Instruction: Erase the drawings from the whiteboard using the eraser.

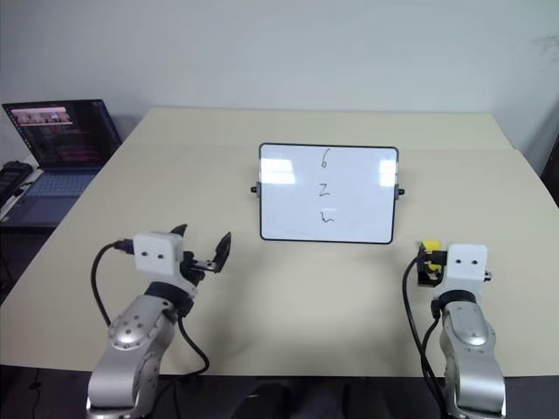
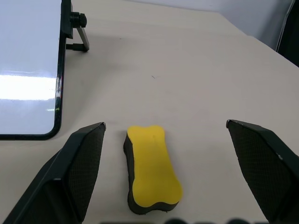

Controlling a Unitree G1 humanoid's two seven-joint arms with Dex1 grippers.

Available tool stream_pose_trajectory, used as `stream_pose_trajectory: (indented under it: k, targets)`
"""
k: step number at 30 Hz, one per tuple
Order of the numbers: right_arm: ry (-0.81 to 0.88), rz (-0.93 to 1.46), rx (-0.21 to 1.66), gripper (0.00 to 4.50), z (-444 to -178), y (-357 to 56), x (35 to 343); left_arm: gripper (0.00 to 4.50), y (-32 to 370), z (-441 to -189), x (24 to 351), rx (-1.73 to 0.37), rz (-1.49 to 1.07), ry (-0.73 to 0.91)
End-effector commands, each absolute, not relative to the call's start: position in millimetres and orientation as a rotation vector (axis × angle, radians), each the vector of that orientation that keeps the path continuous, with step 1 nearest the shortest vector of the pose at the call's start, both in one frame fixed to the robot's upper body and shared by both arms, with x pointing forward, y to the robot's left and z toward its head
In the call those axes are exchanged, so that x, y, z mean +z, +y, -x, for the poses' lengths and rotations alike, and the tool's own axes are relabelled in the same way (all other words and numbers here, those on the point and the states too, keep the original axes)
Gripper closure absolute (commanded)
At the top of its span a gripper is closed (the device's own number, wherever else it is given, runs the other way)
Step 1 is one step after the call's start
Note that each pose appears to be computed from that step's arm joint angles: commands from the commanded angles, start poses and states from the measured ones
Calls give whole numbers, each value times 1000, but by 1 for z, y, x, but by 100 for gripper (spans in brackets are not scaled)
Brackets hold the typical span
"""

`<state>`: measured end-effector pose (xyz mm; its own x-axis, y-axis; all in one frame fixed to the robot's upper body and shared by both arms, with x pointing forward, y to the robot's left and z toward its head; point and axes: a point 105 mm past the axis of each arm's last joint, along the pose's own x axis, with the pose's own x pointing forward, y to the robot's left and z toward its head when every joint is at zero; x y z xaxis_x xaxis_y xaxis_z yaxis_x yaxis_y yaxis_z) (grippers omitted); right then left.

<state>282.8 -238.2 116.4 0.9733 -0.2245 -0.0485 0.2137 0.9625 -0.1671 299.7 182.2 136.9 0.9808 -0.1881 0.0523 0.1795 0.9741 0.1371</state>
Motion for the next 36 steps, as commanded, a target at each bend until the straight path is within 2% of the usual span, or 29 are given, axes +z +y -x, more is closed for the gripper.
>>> stream_pose_trajectory:
  k: [1,6,13,24,29,36]
  targets:
    - [33,170,-207,3,-284,-245,132,0,187,-304,154,-231,-126,-99]
    - [42,167,-169,3,-288,-252,145,0,187,-314,175,-329,-121,-111]
    - [103,132,-72,3,-298,-247,156,0,171,-321,204,-573,-102,-115]
    - [238,89,38,3,-308,-239,158,0,144,-304,208,-932,-96,-43]
    - [331,61,50,3,-311,-239,152,0,135,-289,204,-1144,-72,16]
    - [413,24,35,3,-309,-242,143,0,134,-289,198,-1209,-112,34]
